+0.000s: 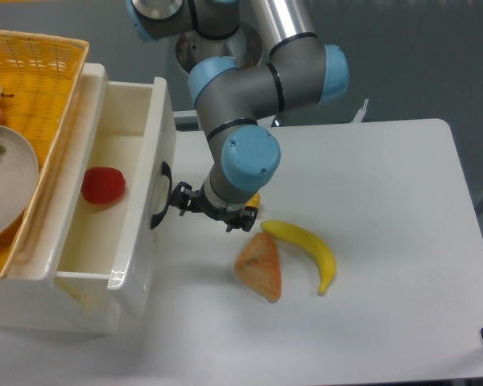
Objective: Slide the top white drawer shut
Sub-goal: 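Push the drawer front with the gripper, sliding the drawer inward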
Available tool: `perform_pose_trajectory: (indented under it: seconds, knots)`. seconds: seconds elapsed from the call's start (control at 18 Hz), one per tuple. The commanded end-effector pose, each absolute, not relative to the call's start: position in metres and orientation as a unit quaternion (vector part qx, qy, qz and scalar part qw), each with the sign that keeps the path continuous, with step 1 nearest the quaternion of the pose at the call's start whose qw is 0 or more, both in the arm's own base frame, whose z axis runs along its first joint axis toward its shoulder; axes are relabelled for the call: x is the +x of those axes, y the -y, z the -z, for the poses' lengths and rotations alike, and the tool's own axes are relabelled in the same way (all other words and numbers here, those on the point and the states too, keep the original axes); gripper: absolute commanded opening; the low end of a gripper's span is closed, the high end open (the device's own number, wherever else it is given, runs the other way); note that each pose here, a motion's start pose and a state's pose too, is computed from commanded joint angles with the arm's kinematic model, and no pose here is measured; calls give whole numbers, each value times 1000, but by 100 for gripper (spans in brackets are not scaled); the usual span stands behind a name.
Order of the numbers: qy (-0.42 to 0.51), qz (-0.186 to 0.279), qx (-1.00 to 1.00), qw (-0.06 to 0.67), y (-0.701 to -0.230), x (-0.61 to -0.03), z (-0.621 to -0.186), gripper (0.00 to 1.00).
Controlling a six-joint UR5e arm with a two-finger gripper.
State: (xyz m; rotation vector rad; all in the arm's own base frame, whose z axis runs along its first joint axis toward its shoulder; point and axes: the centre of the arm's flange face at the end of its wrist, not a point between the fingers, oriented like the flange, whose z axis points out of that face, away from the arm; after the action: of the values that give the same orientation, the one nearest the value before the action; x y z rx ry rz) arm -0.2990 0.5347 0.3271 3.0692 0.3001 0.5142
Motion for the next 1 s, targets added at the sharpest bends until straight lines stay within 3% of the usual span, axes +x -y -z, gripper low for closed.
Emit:
perform_pose_trajectory:
  seconds: [1.0]
  knots:
    - [-68, -163, 984, 3, -550, -266, -336, 100]
